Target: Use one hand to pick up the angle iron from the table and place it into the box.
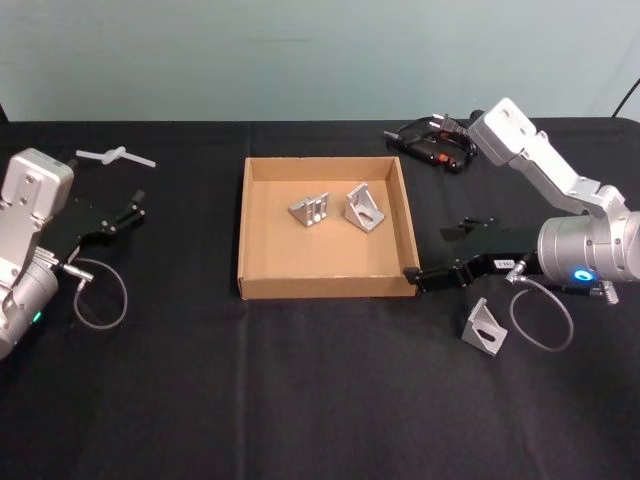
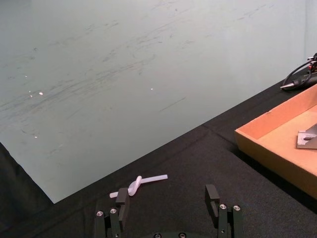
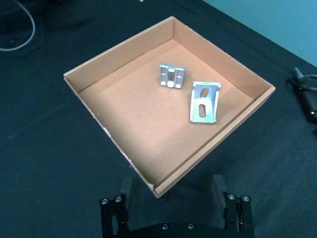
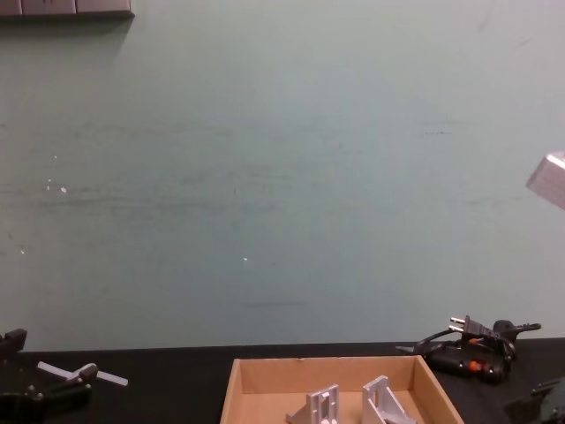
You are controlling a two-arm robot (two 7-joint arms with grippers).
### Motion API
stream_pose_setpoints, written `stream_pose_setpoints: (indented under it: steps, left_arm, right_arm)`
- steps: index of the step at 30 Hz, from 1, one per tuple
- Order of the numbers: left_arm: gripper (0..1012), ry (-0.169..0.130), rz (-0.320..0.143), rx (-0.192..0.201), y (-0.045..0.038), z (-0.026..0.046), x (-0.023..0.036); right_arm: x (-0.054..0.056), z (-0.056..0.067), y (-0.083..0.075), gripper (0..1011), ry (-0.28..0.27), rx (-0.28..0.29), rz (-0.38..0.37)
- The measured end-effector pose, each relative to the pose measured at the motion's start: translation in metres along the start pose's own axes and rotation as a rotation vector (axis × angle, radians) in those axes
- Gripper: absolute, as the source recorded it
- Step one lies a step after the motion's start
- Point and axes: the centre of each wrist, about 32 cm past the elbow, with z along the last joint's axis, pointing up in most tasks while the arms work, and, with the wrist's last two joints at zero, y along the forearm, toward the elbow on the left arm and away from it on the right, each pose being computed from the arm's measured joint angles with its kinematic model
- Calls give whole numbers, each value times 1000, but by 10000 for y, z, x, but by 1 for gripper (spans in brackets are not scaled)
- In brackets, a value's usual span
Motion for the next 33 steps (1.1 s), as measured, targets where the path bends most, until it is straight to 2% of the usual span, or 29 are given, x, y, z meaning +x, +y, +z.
stream_pose_setpoints:
  steps: [12,20,26,33]
  left_arm:
    - [1005,0,0,0,0,0,0]
    - [1005,0,0,0,0,0,0]
    - [1005,0,0,0,0,0,0]
    - [1004,0,0,0,0,0,0]
  right_arm:
    - [104,-10,-70,1000,-18,-32,28]
    - [131,-1,-105,1000,-20,-47,44]
    - [101,51,-152,1000,-13,-76,41]
    - [26,134,-215,1000,19,-127,1]
